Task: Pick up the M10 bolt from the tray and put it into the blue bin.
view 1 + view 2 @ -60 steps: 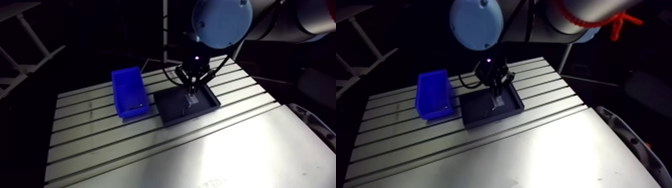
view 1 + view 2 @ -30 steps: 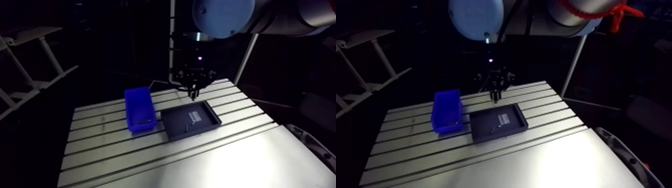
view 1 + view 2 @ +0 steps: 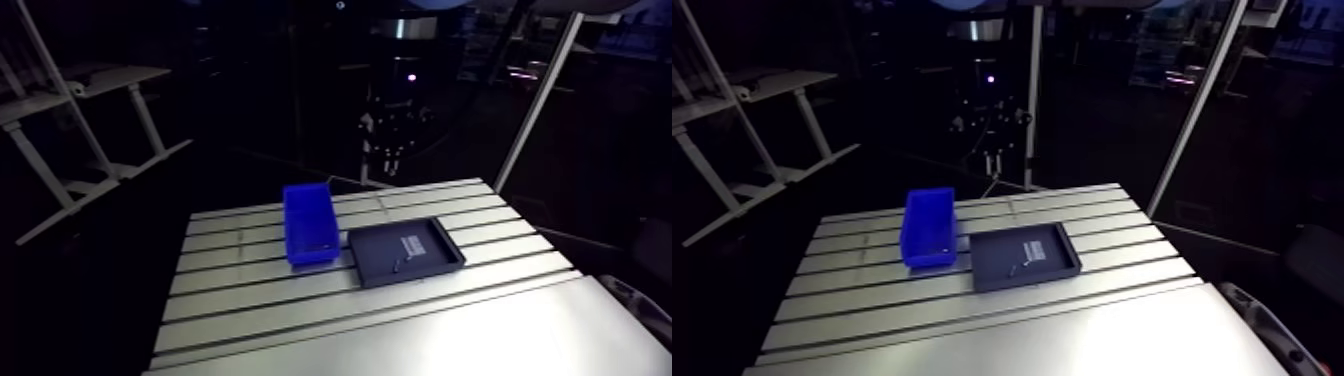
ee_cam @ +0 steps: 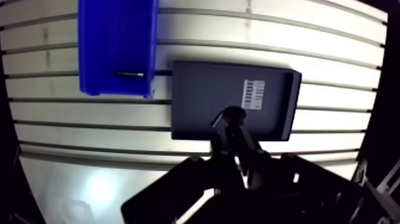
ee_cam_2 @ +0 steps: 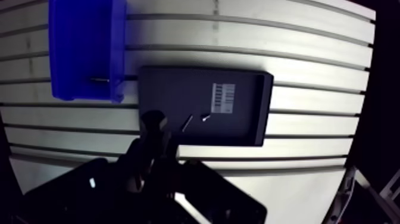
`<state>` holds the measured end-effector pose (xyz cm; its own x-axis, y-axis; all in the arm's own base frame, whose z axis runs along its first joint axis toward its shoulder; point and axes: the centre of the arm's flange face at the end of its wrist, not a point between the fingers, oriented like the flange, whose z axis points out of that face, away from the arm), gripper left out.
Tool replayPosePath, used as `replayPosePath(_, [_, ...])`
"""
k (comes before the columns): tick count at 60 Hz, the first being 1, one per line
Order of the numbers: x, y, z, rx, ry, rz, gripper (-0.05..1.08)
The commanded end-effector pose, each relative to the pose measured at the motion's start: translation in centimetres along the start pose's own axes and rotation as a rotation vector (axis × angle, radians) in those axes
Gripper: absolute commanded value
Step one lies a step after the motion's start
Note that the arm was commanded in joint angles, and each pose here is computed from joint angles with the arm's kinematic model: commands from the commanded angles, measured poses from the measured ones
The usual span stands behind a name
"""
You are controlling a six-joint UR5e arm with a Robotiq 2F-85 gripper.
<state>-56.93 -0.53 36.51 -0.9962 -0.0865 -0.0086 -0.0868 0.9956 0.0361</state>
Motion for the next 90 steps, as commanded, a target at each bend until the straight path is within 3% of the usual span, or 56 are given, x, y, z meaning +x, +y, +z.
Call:
replayPosePath(1, [2.6,-4.7,-3.0,0.01,-0.023,-0.415,1.06])
replayPosePath(14, [4.9,-6.7,-2.4,0.018,-0.041,-0.654,1.06])
replayPosePath(19, [5.7,-8.8,-1.8,0.024,-0.045,-0.844,1.06])
replayPosePath(38, [7.1,-11.4,0.4,0.041,-0.066,-1.129,1.07])
replayPosePath(47, [7.6,-11.4,1.2,0.049,-0.071,-1.194,1.07])
replayPosePath(74, [7.9,-12.6,6.1,0.107,-0.133,-1.297,1.07])
replayPosePath(90, [8.6,-12.7,9.6,0.097,-0.131,-1.294,1.07])
